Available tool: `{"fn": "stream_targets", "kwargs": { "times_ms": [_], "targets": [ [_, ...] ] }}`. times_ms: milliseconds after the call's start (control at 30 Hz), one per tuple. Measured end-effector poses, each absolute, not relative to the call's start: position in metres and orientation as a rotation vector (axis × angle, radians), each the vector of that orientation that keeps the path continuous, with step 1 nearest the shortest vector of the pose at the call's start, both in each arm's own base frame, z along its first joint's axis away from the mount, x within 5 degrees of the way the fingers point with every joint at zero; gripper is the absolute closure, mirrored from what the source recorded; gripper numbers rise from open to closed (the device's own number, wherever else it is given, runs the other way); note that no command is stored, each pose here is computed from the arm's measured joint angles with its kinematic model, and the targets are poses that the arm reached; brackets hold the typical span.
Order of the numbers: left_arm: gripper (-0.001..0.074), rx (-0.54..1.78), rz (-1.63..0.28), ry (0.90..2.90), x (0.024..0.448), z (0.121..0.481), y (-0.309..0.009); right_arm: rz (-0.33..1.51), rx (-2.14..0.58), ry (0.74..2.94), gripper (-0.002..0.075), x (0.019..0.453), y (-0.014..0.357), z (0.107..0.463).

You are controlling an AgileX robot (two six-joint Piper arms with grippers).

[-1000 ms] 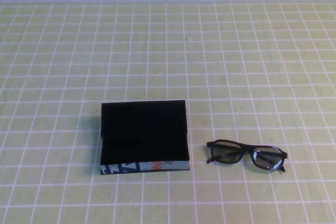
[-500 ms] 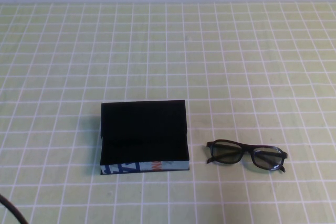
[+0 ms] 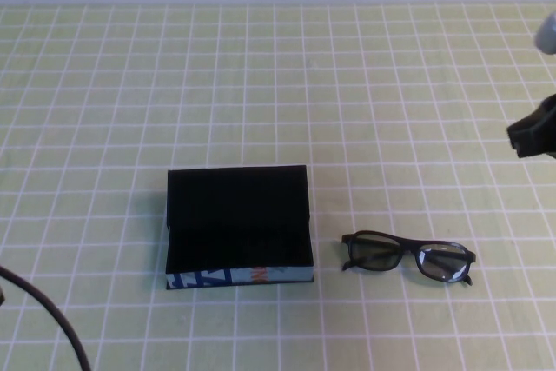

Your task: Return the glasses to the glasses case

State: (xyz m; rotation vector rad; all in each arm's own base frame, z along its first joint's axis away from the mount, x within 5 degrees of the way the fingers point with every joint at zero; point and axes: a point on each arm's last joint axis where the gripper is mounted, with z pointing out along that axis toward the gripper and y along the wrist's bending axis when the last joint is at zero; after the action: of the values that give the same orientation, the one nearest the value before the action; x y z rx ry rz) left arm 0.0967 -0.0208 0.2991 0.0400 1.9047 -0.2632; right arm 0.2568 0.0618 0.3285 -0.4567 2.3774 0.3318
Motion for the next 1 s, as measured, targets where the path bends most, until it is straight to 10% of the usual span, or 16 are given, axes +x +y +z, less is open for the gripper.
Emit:
{"fn": "stream_targets", "kwargs": {
  "times_ms": [300, 567, 1000],
  "targets": [
    [0.0738, 0.017, -0.279, 1.952, 0.099, 0.295, -0.022, 0.426, -1.098, 2.488, 0.0699, 0.307, 0.12, 0.313],
    [0.0738, 0.014, -0.282, 1.952, 0.099, 0.295, -0.022, 0.424, -1.348, 2.615, 0.0373, 0.324, 0.148, 0.261],
    [0.0738, 0.013, -0.282, 1.963, 0.099, 0.294, -0.022, 0.427, -1.418, 2.676, 0.0365, 0.344, 0.154, 0.209]
  ]
}}
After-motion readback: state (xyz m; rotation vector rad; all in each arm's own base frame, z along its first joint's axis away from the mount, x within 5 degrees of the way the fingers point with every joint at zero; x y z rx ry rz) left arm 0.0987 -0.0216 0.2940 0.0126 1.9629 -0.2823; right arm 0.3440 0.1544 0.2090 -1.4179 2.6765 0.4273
